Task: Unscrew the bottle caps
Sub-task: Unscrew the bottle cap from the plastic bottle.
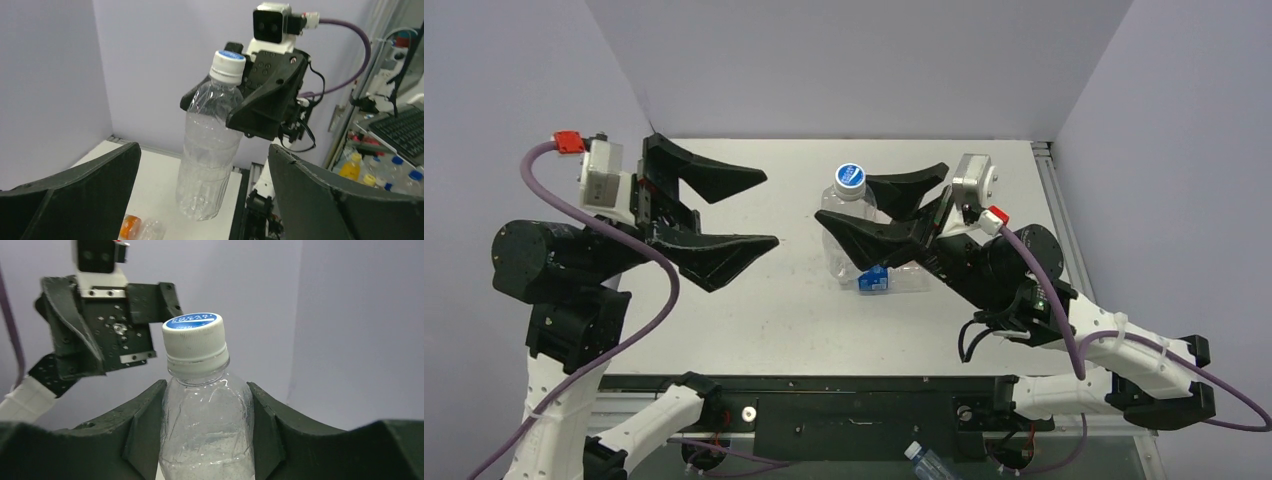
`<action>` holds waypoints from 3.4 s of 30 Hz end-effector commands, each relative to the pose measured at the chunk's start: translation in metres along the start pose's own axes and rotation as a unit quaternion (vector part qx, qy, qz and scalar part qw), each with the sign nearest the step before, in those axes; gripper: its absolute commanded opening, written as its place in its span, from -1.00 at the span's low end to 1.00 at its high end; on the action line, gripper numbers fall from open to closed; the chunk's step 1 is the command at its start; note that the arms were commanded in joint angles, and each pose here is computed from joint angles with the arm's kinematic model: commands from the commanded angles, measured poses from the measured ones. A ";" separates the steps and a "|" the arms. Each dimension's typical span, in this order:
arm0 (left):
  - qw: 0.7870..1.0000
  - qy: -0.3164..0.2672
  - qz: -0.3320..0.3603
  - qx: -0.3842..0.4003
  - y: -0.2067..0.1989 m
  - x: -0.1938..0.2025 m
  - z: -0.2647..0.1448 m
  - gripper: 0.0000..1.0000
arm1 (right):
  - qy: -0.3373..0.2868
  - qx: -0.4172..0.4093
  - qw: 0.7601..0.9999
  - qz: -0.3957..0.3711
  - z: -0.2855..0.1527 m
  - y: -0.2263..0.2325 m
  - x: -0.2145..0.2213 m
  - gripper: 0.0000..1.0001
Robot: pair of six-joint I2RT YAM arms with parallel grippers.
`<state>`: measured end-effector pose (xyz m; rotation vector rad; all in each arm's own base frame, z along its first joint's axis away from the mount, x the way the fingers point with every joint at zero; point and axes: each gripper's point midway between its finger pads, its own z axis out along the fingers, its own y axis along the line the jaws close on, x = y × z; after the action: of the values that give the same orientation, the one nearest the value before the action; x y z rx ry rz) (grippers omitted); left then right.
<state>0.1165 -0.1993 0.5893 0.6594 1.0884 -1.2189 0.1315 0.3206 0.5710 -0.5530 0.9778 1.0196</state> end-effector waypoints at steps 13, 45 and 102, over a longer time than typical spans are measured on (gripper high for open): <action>0.990 0.043 0.023 0.129 -0.030 0.026 -0.004 0.93 | -0.051 -0.172 0.983 0.037 0.012 0.065 -0.033 -1.00; 0.994 0.015 -0.091 0.066 -0.018 -0.016 0.019 0.85 | 0.163 -0.360 0.890 0.228 0.035 0.103 0.013 -1.00; 0.999 -0.044 -0.028 0.008 -0.005 -0.059 0.023 -1.00 | 0.247 -0.051 0.963 0.092 0.047 -0.025 0.071 -1.00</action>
<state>0.1622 -0.2234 0.5981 0.5770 1.2513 -1.3796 0.1483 0.3984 0.5358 -0.9707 1.3556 1.4062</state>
